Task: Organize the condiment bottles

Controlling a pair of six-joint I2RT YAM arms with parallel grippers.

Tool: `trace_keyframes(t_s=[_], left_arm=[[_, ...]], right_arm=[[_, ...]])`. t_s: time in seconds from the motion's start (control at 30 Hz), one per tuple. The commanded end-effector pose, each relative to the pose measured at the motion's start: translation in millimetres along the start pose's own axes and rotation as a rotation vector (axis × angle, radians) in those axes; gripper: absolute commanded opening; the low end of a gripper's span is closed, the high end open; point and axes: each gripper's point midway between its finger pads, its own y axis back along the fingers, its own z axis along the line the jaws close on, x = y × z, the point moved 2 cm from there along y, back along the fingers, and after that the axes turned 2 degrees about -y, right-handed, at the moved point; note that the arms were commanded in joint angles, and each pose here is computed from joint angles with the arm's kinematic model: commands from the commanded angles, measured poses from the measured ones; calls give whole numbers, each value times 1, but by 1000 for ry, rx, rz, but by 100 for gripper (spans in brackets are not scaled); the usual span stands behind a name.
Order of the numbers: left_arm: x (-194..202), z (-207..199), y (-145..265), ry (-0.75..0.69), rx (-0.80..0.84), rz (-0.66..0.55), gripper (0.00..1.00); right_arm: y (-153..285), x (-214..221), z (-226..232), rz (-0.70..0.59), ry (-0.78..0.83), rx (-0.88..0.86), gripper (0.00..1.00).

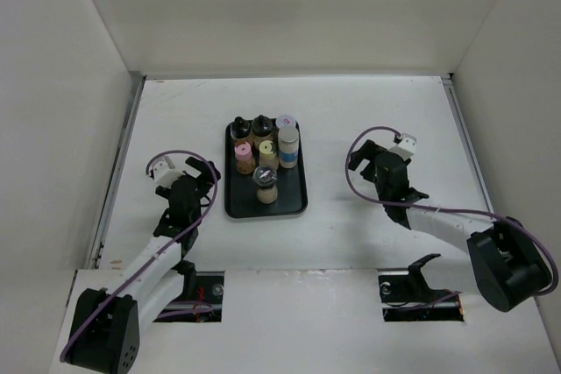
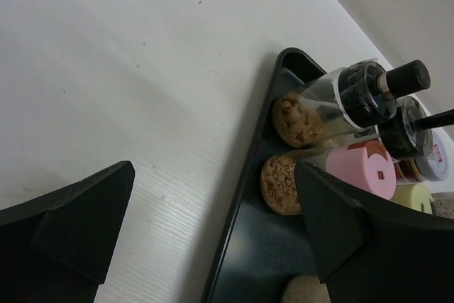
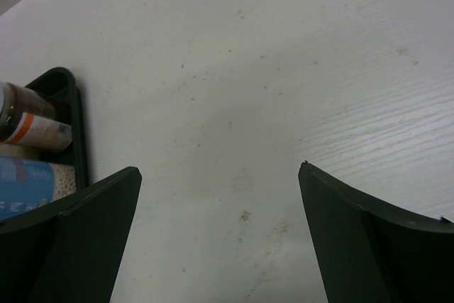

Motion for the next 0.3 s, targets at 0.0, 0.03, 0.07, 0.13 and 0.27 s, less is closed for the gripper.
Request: trace_keyframes(t_s=[0.0,0.03,0.07,0.13,0.27], left_arm=[[-22,-22,-2,4,57,-58,100],[-22,-22,-2,1,56,-57,100],[-22,-22,-1,-1,54,-53,100],[-22,-22,1,-3,59,-50,100],[-26,-30,5,-24,86,-62,100]], right_arm=[[1,-26,34,-74,-71,-109,100],[1,-26,34,-74,-71,-109,100],[1,-26,35,-73,-69,-114,100],[2,-25,38,-64,-66,-126,100],[3,-25,40,-62,-67,-134,100]])
